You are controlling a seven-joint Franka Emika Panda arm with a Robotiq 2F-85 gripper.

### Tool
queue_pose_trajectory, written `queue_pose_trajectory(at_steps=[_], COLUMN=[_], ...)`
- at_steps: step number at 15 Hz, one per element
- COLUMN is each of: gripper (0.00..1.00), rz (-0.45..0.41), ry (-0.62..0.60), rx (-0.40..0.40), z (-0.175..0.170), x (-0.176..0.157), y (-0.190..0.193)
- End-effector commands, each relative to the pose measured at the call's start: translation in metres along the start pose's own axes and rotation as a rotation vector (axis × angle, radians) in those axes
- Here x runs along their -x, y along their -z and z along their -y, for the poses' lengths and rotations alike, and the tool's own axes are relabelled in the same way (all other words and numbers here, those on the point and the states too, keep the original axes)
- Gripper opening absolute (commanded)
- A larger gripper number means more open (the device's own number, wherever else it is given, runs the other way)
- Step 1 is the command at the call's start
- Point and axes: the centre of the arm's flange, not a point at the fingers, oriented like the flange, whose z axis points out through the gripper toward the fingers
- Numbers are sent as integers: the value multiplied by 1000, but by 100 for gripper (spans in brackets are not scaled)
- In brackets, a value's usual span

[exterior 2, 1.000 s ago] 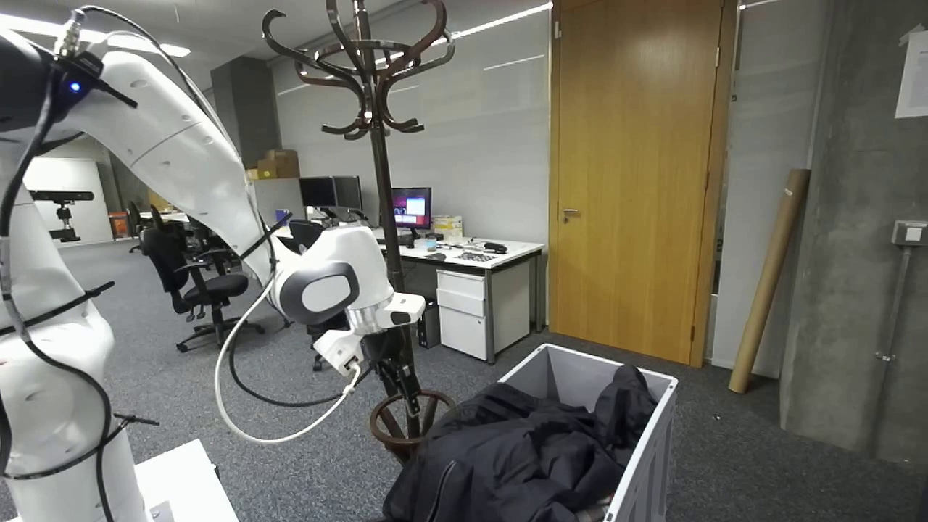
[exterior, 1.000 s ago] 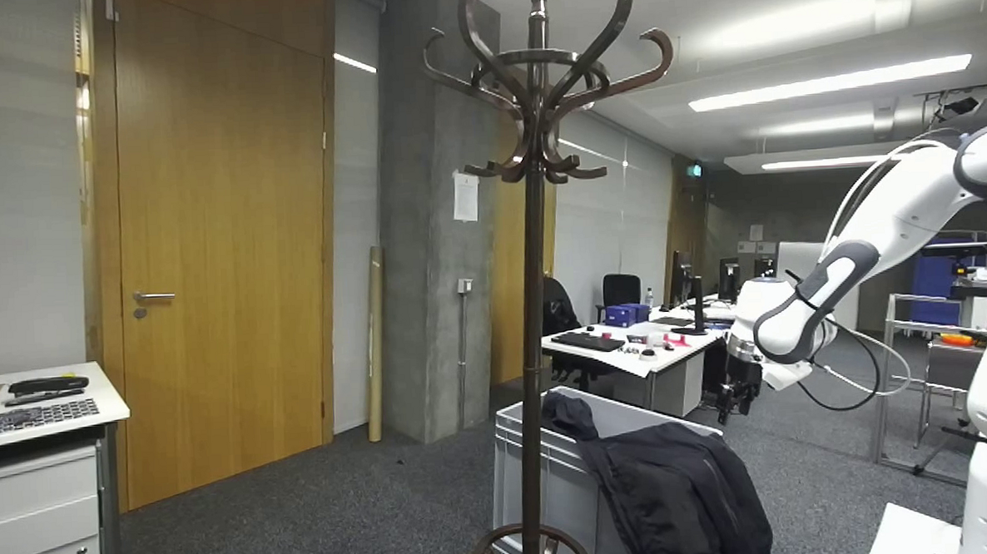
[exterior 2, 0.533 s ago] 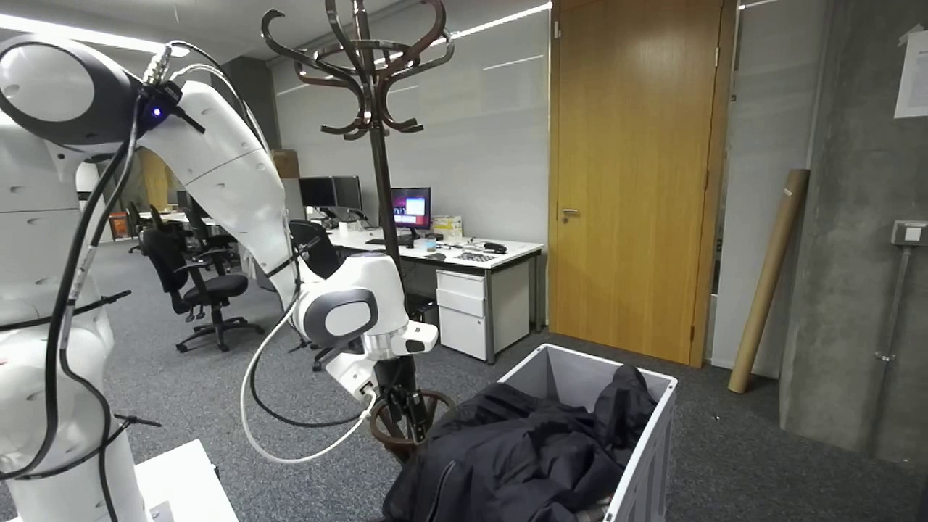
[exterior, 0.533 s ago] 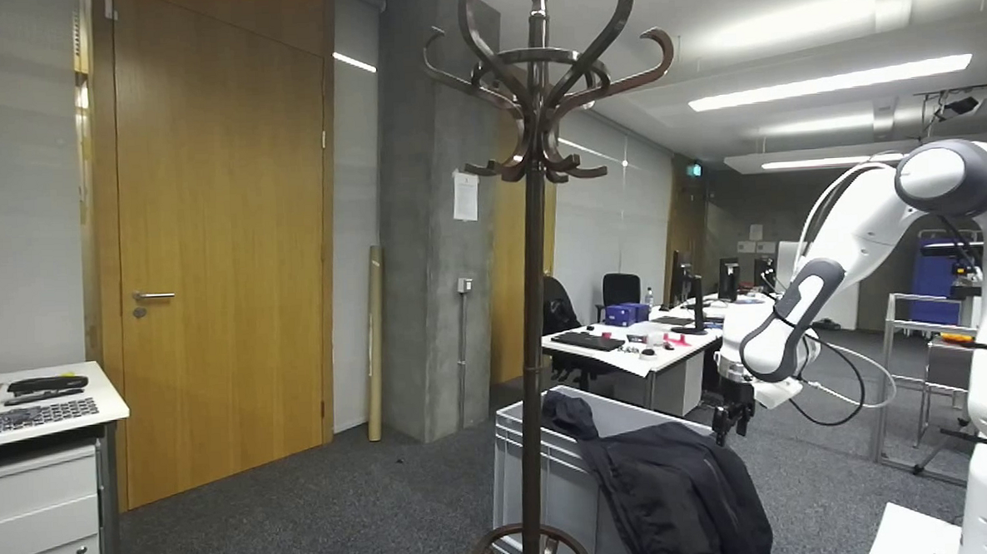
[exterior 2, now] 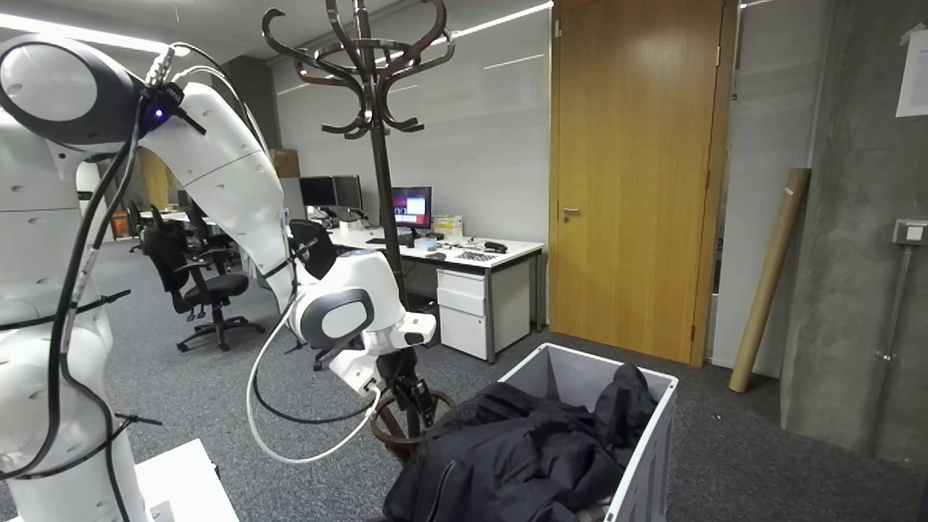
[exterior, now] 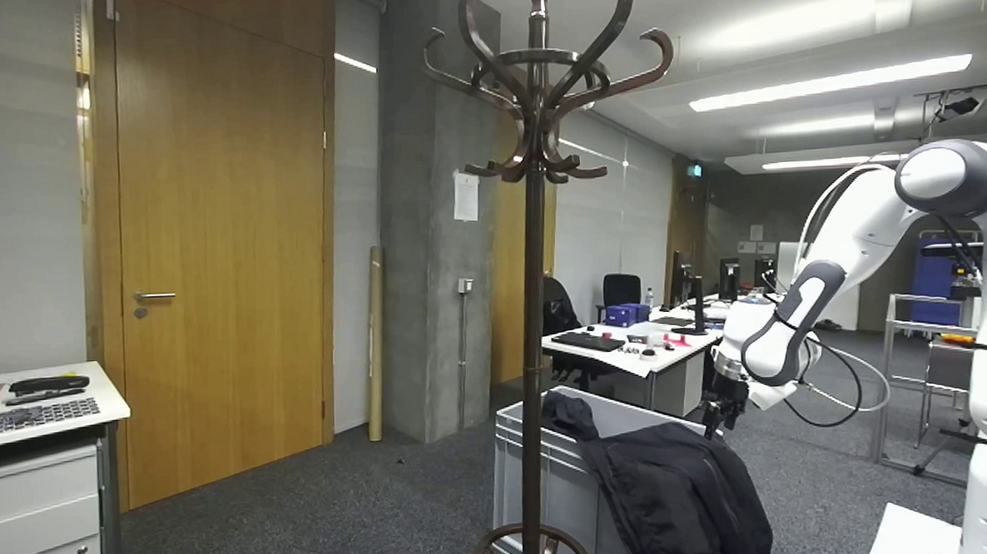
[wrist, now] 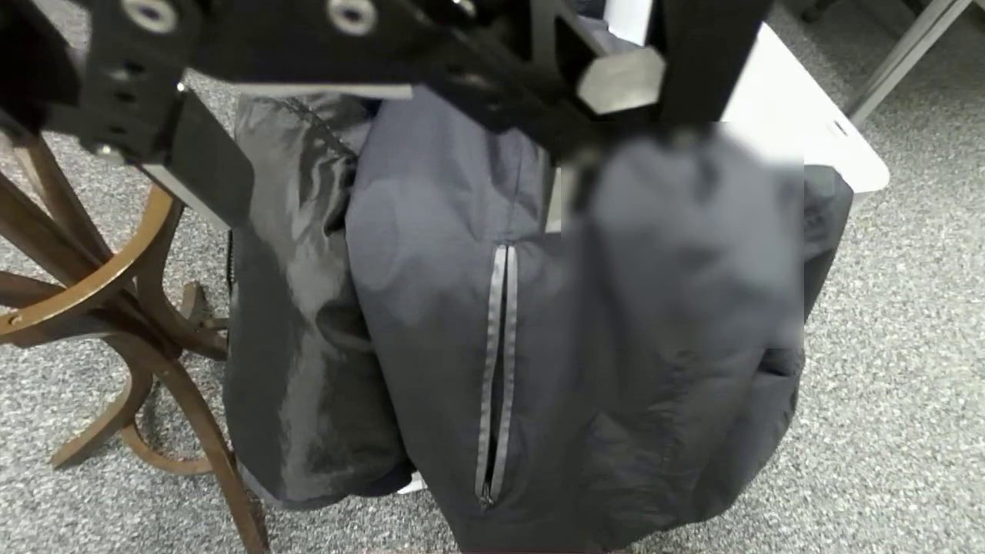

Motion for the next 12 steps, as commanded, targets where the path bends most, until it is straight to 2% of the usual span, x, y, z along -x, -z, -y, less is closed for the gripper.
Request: queue_pose_trajectory(at_steps=[1,5,12], gripper=[100,100,100], rz=[-61,-66,-12], ry=[1,-2,-19], rx=[-17,-26,-7], z=[5,6,-3], x=[2,0,-11], y=[-18,-41,-83])
